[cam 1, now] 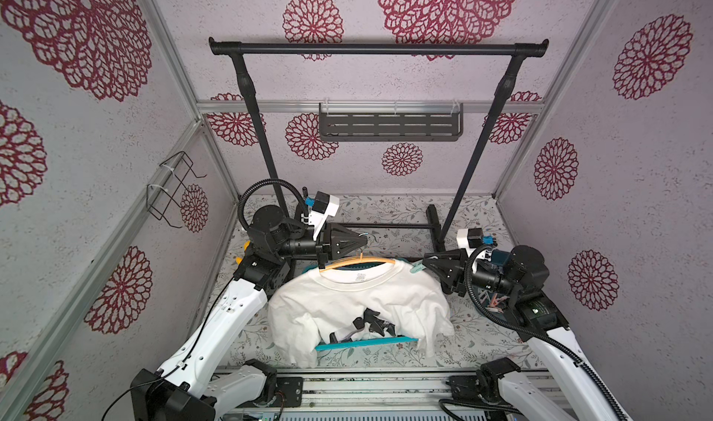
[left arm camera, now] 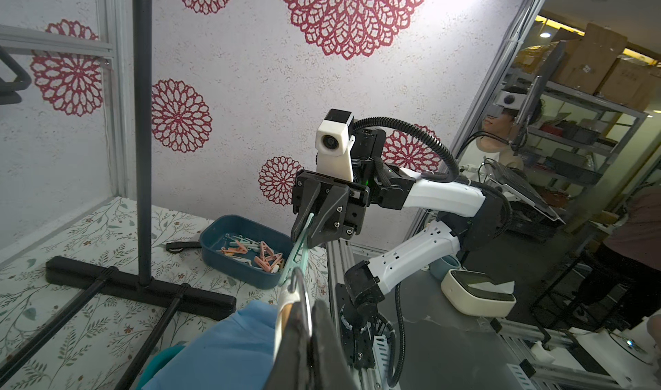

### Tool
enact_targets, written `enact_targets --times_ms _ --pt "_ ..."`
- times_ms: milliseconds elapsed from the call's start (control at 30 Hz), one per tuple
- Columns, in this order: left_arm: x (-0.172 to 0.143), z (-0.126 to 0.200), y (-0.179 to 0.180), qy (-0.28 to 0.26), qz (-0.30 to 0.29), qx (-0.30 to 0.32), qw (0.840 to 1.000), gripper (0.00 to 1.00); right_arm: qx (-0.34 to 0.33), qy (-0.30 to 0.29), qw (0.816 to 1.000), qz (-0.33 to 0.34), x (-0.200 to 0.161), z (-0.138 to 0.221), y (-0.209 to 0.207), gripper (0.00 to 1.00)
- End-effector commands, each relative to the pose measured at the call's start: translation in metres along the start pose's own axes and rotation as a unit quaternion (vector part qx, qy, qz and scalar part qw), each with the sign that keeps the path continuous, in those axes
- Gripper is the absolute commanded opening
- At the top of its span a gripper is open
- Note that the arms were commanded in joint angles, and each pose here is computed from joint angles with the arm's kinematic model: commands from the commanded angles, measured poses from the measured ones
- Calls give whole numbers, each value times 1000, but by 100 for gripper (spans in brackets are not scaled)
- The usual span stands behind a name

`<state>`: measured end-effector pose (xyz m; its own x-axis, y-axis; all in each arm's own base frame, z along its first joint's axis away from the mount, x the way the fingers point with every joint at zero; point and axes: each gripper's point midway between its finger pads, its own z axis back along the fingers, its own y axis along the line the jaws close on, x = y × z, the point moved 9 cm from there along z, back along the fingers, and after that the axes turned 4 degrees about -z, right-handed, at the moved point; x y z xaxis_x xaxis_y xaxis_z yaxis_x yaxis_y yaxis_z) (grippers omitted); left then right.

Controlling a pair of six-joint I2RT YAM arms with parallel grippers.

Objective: Use clothespins to secure the t-shirt on both sides of the hanger
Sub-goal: Clamp the T-shirt on the hanger.

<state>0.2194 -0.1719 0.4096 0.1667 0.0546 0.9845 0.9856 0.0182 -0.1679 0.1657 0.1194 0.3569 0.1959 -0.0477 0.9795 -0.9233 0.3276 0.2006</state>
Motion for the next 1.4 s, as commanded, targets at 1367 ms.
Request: enact_targets --times_ms 1367 --pt "5 1 -11 -9 -28 -34 999 0 -22 17 999 15 9 -9 21 12"
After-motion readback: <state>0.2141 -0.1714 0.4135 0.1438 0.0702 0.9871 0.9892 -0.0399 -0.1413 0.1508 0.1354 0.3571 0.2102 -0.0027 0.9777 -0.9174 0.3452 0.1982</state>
